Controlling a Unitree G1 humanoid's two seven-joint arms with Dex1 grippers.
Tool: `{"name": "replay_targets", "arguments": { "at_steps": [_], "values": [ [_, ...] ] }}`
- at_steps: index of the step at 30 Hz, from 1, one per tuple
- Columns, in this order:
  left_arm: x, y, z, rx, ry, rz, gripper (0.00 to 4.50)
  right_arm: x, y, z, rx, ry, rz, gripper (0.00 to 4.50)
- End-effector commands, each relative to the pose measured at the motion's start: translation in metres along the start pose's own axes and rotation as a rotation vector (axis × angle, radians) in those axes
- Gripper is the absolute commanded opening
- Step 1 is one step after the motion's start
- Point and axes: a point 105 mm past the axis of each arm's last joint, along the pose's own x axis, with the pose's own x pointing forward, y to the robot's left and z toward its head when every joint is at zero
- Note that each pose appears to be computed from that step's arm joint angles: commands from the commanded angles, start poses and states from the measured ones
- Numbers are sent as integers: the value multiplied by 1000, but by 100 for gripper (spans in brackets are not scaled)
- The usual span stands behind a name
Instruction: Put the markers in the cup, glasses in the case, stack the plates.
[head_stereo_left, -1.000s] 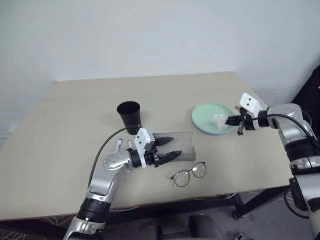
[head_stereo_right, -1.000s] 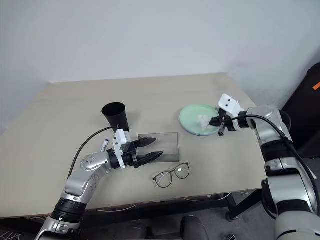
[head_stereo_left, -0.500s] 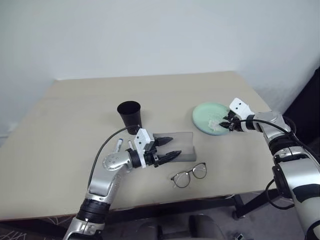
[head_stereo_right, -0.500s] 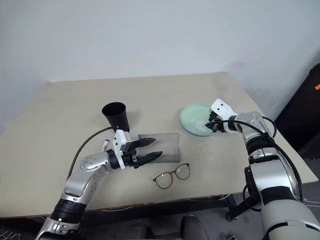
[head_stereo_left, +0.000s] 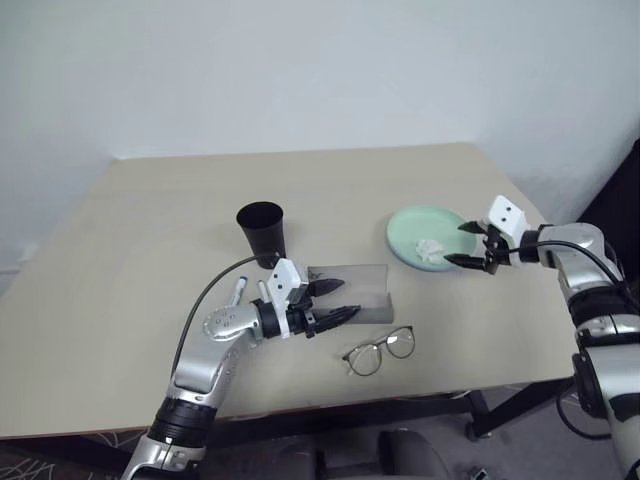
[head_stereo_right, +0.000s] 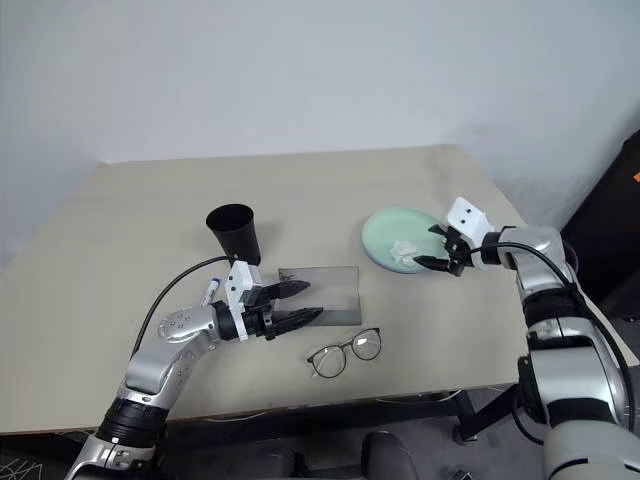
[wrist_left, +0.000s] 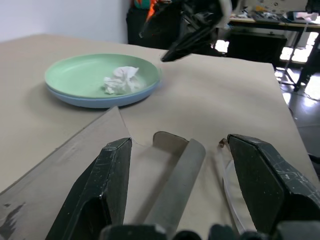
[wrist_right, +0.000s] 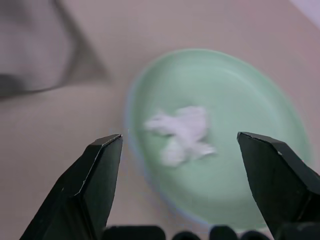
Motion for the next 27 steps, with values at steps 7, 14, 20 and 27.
{"name": "replay_targets", "arguments": {
  "at_steps": [7,14,20,27],
  "values": [
    [12,-21,13,-6,129,-232,322,-19,38,13,50,-174,135,396],
    [11,-35,2,-11,271,-350,322,-9,37,12,50,-185,89,396],
    [18,-35,-2,-55,333,-402,322,-1,35,13,44,-195,59,396],
    [26,-36,-22,-108,429,-420,322,3,33,13,35,-205,30,396]
  ]
}}
